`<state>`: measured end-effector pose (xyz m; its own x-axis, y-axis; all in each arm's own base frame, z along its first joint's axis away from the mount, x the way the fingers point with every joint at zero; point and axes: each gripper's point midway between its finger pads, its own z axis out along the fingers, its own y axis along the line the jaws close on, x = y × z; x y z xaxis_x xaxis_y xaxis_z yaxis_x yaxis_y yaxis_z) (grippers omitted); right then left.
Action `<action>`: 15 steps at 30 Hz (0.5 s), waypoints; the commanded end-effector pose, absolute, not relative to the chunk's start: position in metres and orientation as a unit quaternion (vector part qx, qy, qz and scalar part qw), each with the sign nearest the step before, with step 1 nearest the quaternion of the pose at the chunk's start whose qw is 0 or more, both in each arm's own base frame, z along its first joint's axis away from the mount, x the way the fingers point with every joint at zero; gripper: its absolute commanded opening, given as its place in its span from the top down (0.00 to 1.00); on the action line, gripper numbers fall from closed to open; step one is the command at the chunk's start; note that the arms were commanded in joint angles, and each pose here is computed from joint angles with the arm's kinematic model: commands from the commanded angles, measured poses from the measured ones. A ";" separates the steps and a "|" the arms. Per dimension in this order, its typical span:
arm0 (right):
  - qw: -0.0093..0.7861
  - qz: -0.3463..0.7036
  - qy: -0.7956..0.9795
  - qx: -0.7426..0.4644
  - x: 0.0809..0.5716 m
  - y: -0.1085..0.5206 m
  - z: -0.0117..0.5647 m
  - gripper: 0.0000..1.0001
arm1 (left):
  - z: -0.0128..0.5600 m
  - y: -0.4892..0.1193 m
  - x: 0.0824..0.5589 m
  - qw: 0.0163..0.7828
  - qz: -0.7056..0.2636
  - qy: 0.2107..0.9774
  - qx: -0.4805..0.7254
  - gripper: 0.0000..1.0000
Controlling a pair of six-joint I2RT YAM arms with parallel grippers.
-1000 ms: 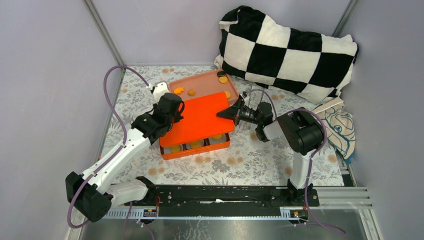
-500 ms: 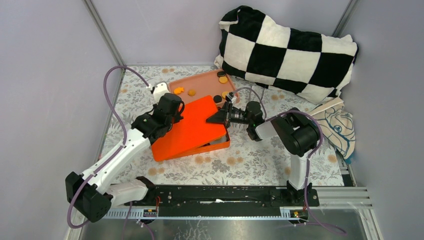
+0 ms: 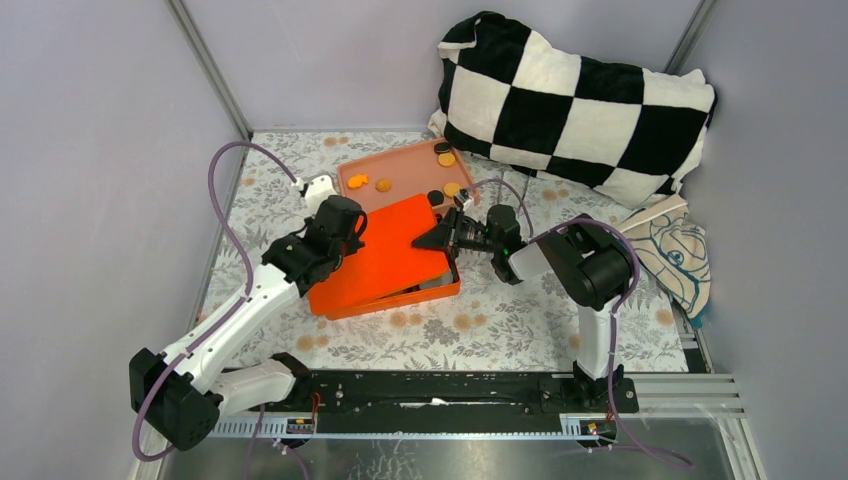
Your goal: Pack the cookies
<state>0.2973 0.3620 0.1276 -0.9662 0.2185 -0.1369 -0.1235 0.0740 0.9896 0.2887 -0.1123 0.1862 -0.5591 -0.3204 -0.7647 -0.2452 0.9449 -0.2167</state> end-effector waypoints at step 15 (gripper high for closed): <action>0.174 0.665 0.723 0.064 0.324 0.326 0.122 1.00 | 0.174 -0.120 0.283 0.425 -0.066 0.889 -0.159 1.00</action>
<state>0.3113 0.3409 0.1153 -0.9582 0.2655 -0.1064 -0.0808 0.1056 0.9911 0.2861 -0.1165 0.1831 -0.5740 -0.3265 -0.7509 -0.2323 0.9443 -0.2329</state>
